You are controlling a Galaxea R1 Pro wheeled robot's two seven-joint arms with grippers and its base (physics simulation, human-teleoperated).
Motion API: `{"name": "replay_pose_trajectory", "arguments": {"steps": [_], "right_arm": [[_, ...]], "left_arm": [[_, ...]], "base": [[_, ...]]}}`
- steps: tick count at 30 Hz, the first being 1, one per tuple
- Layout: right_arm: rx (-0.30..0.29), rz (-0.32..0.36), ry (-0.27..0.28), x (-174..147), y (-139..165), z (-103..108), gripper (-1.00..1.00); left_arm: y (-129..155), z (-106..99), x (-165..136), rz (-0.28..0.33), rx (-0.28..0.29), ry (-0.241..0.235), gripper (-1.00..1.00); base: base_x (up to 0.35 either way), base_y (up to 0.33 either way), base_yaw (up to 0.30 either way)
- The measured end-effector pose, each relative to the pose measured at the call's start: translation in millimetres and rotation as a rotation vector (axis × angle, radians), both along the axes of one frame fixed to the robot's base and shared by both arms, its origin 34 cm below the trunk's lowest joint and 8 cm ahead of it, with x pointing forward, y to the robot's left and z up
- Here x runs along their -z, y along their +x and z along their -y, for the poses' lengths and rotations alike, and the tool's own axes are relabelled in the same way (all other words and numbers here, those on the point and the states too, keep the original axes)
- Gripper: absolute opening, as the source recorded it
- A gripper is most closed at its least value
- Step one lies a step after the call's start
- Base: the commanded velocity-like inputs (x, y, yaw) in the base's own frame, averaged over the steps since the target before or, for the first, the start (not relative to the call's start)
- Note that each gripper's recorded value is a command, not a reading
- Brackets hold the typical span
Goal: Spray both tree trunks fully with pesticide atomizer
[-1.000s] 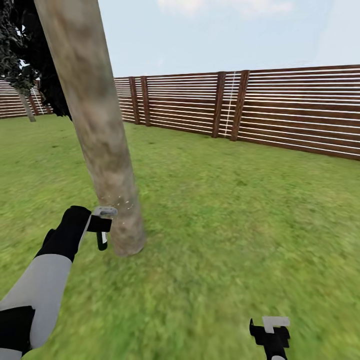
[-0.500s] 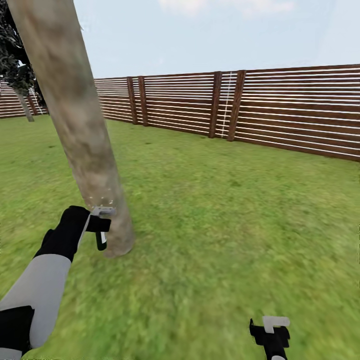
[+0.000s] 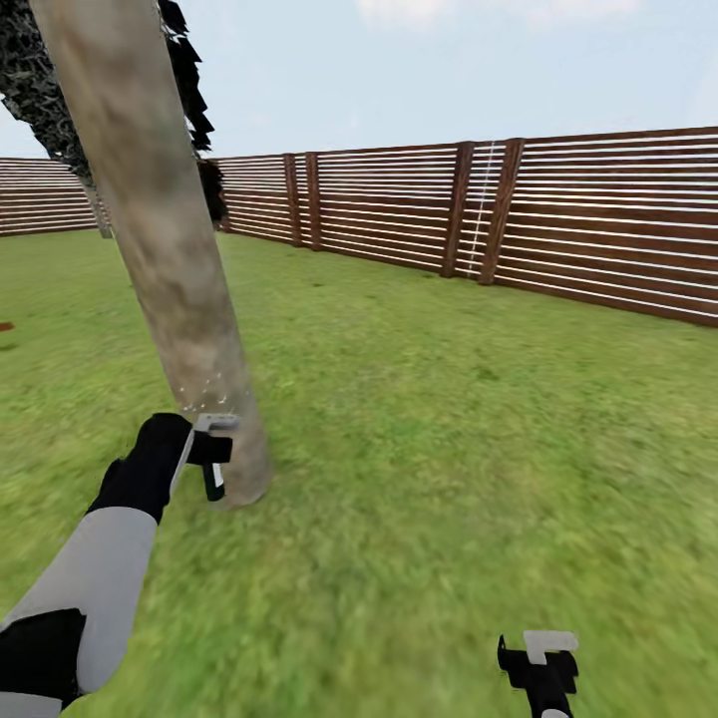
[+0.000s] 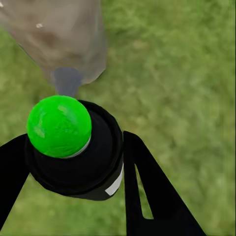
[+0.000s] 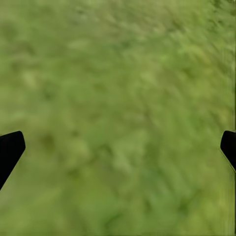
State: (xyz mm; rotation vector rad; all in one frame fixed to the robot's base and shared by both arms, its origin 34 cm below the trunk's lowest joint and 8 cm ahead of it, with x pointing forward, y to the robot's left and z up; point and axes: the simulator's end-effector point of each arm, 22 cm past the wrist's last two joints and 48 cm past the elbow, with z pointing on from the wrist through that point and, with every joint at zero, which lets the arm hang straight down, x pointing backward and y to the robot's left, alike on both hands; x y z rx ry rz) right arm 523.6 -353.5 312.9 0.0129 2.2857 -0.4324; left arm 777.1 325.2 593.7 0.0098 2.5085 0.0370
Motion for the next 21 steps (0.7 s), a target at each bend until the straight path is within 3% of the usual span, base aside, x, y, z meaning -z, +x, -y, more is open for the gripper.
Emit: {"name": "replay_pose_trajectory", "arguments": {"steps": [1, 2, 5, 7, 9, 10, 11, 12, 13, 15, 16, 17, 19, 21], "right_arm": [[0.000, 0.000, 0.000, 0.0, 0.0, 0.0, 1.00], [0.000, 0.000, 0.000, -0.1, 0.1, -0.1, 1.00], [-0.001, 0.000, 0.000, -0.1, 0.2, -0.2, 1.00], [-0.001, -0.001, 0.000, 0.3, -0.2, -0.2, 1.00], [-0.001, -0.001, 0.001, 0.3, -0.2, -0.7, 1.00], [0.000, -0.001, 0.001, 0.4, -0.3, -1.0, 1.00], [0.000, -0.001, 0.002, 0.4, -0.2, -1.2, 1.00], [-0.001, 0.000, 0.002, 0.3, 0.0, -1.3, 1.00], [-0.001, 0.000, 0.002, 0.3, 0.0, -1.4, 1.00], [-0.001, 0.000, 0.002, 0.2, 0.1, -1.5, 1.00], [-0.001, -0.001, 0.002, 0.3, 0.0, -1.5, 1.00], [-0.001, -0.001, 0.002, 0.3, 0.0, -1.4, 1.00], [-0.001, -0.001, 0.002, 0.4, -0.2, -1.3, 1.00], [0.000, -0.001, 0.002, 0.5, -0.4, -1.2, 1.00]], "left_arm": [[0.5, 6.9, 0.8, 0.000, 0.006, -0.001, -1.00], [0.1, 0.3, 1.1, 0.001, -0.008, 0.006, -1.00], [-7.6, -48.5, 2.0, 0.006, -0.102, 0.003, -1.00], [-33.4, -88.9, 25.2, -0.036, -0.154, 0.036, -1.00], [-44.2, -85.5, 41.9, -0.053, -0.153, 0.021, -1.00], [-46.8, -68.5, 53.5, -0.055, -0.135, 0.004, -1.00], [-48.0, -37.5, 66.0, -0.061, -0.110, -0.001, -1.00], [-54.0, -32.7, 75.2, -0.071, -0.123, 0.013, -1.00], [-56.0, -40.3, 77.1, -0.066, -0.133, 0.043, -1.00], [-59.4, -77.0, 73.4, -0.044, -0.176, 0.089, -1.00], [-64.0, -103.9, 70.3, -0.039, -0.210, 0.107, -1.00], [-69.5, -111.6, 76.9, -0.055, -0.220, 0.107, -1.00], [-78.9, -99.1, 100.9, -0.098, -0.208, 0.075, -1.00], [-75.7, -64.2, 125.3, -0.076, -0.156, 0.045, -1.00]], "base": [[0.216, -0.218, 0.002], [0.222, -0.212, 0.001], [0.227, -0.208, 0.000], [0.229, -0.207, 0.000], [0.228, -0.207, 0.004], [0.225, -0.206, 0.188], [0.224, -0.206, 0.241], [0.224, -0.206, 0.260], [0.224, -0.206, 0.271], [0.224, -0.206, 0.276], [0.225, -0.206, 0.278], [0.226, -0.206, 0.241], [0.232, -0.199, 0.103], [0.269, -0.169, 0.017]]}}
